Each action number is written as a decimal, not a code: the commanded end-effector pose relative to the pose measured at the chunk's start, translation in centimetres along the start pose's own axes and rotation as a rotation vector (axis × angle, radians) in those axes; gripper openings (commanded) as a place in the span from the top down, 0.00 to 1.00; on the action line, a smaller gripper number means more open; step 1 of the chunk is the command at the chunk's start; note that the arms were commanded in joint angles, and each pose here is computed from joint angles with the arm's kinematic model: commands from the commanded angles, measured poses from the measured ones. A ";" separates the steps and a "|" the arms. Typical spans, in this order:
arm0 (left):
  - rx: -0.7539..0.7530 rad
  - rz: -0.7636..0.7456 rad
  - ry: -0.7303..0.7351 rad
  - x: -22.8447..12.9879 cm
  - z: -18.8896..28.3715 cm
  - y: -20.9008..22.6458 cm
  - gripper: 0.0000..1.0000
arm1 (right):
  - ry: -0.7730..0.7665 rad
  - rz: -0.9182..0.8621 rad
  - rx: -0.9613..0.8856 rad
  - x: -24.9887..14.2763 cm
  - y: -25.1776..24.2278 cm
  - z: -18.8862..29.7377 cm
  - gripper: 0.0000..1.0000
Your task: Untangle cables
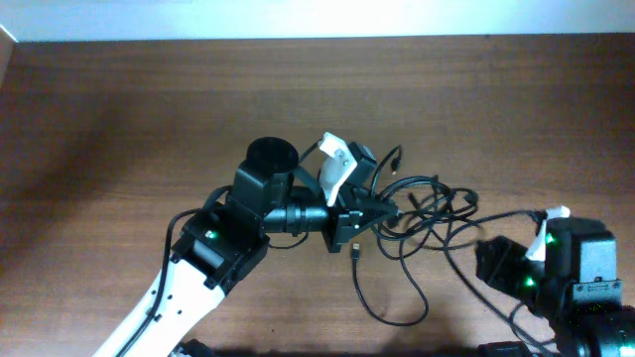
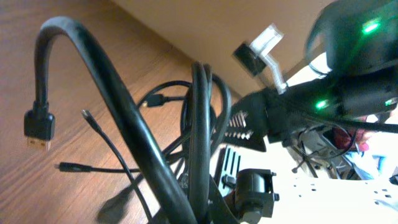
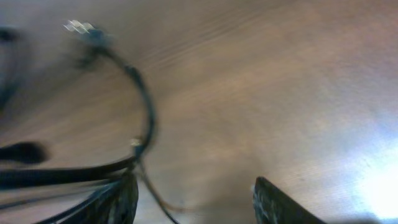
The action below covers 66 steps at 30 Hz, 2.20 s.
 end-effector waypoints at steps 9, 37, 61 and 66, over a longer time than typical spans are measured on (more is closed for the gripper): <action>-0.089 -0.258 0.024 -0.6 1.0 -1.5 1.00 | 0.107 0.446 0.592 -1.5 7.4 2.4 0.41; -0.244 -0.023 -0.071 1.7 3.5 -1.8 1.00 | 0.009 0.639 0.655 -0.9 8.3 2.8 0.42; -0.460 -0.463 -0.220 3.3 8.3 -2.6 1.00 | 0.040 0.376 0.632 1.6 9.7 1.2 0.42; -0.444 -0.596 -0.252 3.1 8.2 -2.5 1.00 | 0.138 0.486 0.829 -0.2 11.1 2.9 0.41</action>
Point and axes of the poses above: each gripper's point midway between its finger pads, its own z axis back along the fingers, its own y axis along the line the jaws close on, x = y × z, the point moved 5 cm from there along z, back along the fingers, and after that the axes turned 12 degrees about -z, right-handed, at the moved point
